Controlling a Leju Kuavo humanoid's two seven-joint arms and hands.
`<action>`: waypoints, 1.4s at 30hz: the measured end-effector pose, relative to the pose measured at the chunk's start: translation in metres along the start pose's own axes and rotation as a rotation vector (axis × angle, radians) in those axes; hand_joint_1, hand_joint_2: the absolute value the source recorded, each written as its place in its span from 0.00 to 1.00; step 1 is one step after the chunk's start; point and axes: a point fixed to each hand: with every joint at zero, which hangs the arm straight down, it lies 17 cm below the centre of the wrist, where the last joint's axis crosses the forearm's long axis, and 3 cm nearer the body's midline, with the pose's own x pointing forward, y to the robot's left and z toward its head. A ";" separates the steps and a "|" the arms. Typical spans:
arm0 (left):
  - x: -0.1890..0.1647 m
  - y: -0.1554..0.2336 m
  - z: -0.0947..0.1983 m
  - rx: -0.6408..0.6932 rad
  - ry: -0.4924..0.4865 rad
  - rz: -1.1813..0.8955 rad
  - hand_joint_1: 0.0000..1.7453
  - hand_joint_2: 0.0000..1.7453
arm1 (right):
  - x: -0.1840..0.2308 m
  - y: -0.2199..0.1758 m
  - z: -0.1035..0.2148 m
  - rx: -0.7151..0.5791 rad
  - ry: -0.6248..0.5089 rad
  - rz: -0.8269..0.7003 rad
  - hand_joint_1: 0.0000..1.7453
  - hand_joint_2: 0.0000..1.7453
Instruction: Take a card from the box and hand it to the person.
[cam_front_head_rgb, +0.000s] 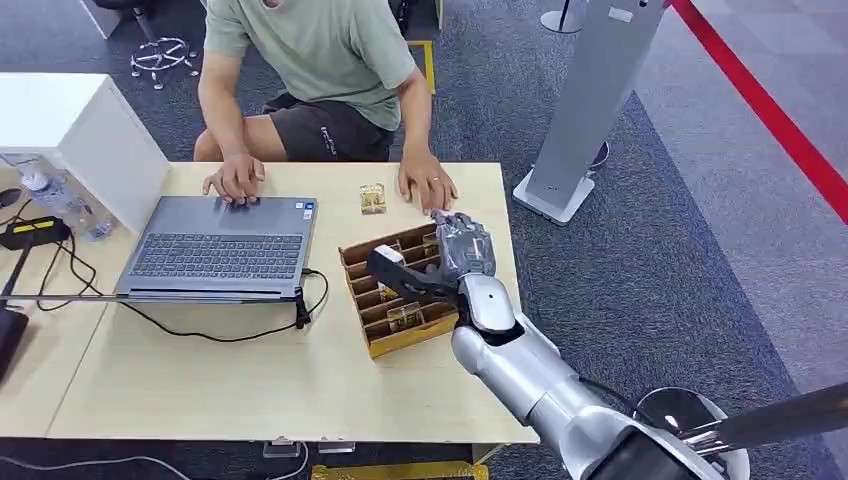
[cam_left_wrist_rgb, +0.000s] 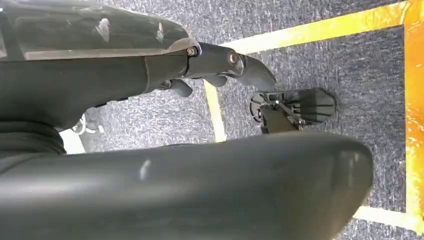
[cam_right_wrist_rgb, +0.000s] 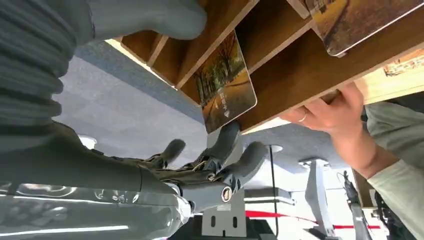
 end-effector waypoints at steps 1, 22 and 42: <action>0.000 0.000 0.000 0.000 0.000 0.000 0.00 0.00 | 0.000 0.000 0.000 0.001 0.000 -0.002 0.37 1.00; -0.003 0.000 0.000 -0.002 0.007 0.006 0.00 0.00 | 0.003 0.004 0.001 0.013 -0.003 -0.013 0.72 1.00; -0.003 0.000 0.000 -0.002 0.007 0.006 0.00 0.00 | 0.005 0.002 0.000 0.013 -0.002 -0.025 0.78 1.00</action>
